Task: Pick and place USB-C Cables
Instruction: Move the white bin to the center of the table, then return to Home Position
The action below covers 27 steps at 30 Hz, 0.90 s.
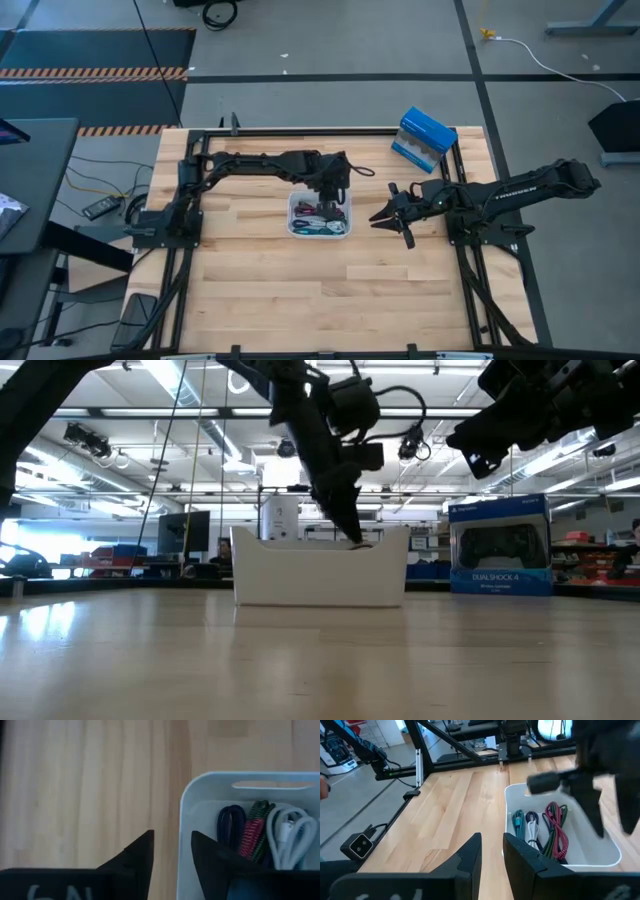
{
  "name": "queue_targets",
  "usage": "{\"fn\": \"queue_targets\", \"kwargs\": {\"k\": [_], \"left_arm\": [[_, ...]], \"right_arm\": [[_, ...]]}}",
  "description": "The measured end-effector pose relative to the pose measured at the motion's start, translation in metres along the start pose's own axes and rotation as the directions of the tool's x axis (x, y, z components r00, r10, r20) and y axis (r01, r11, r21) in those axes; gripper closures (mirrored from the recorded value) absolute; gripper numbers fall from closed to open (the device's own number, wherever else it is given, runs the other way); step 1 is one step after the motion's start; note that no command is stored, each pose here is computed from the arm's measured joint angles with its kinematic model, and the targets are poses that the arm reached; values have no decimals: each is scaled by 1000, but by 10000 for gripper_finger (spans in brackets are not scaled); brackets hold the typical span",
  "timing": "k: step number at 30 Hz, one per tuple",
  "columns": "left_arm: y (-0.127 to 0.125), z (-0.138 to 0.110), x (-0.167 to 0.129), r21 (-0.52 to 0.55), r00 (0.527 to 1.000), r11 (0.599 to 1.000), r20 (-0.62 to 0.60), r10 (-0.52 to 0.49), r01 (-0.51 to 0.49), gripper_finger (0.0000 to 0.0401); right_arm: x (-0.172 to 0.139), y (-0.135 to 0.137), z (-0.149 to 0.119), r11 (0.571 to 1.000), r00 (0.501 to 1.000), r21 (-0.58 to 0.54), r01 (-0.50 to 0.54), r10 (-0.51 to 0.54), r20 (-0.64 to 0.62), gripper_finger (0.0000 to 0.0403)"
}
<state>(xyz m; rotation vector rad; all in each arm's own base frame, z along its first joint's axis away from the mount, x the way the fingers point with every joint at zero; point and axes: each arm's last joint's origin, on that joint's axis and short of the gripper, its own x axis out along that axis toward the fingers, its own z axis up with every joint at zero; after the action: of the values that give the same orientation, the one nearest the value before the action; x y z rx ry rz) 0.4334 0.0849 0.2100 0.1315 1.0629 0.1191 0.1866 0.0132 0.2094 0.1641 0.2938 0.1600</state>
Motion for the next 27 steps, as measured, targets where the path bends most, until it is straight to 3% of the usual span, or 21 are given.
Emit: {"fn": "queue_targets", "kwargs": {"k": [9, 19, 22, 27], "left_arm": [[9, 17, -34, -1, 998, 998, -7, -57, 57, 251], [6, 14, -65, -100, 981, 986, 155, -115, 131, 272], [-3, 7, -74, -97, 943, 982, 309, -126, 163, 280], [-16, -24, -88, -112, 829, 975, 551, -101, 193, 284]], "right_arm": [[0, 0, -2, 1000, 1000, 11, -13, 14, -22, 317], [-3, -1, -1, 998, 998, 14, 62, -62, -10, 317], [-6, -1, 1, 998, 998, 10, 64, -64, 9, 317], [-8, -1, 0, 997, 997, 9, 80, -80, -3, 317]]}}
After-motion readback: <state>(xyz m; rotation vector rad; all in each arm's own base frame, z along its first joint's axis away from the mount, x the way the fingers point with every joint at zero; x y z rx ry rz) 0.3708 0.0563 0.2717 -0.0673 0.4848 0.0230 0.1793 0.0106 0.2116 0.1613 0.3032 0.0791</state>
